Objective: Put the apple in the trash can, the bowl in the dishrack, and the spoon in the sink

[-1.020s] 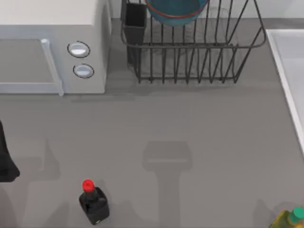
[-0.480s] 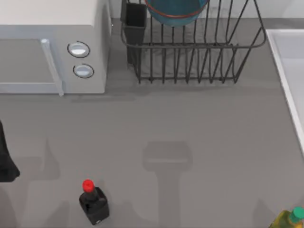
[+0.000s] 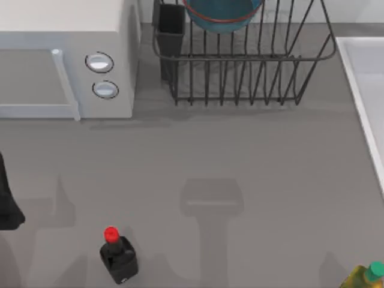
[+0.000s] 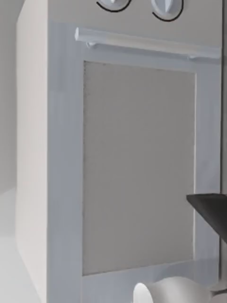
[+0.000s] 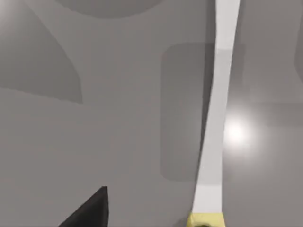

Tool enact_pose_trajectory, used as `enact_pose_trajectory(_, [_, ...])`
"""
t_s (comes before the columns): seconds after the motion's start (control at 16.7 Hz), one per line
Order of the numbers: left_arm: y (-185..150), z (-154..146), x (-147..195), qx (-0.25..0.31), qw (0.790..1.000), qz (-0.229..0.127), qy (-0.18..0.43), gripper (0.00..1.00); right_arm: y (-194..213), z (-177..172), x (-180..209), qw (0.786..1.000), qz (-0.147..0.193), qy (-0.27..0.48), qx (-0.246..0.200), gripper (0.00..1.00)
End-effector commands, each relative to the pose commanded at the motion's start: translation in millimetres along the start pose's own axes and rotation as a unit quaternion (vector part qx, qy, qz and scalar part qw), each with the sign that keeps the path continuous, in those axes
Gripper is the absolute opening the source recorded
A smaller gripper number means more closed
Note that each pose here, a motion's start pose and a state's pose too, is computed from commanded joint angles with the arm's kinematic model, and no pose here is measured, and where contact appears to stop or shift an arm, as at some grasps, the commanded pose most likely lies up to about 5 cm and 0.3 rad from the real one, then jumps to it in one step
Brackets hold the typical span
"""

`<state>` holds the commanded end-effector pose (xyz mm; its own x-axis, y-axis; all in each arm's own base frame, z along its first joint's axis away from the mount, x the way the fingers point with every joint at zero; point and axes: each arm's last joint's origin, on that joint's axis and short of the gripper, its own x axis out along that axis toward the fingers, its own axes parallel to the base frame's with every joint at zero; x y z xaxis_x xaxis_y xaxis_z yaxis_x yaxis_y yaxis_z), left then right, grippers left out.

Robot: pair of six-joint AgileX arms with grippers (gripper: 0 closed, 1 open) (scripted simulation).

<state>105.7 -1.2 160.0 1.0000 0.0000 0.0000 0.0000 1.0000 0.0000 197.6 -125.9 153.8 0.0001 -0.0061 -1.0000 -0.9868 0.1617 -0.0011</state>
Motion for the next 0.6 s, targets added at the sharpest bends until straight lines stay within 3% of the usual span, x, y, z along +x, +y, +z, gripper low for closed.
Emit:
enact_pose_trajectory(0.3, [0,0,0,0.000,1.000,0.000,0.000,1.00,3,1,53,1.000,-0.002,0.001,0.000,1.00])
enact_pose_trajectory(0.6, [0,0,0,0.000,1.000,0.000,0.000,1.00,5,2,61,1.000,0.001,0.000,0.000,1.00])
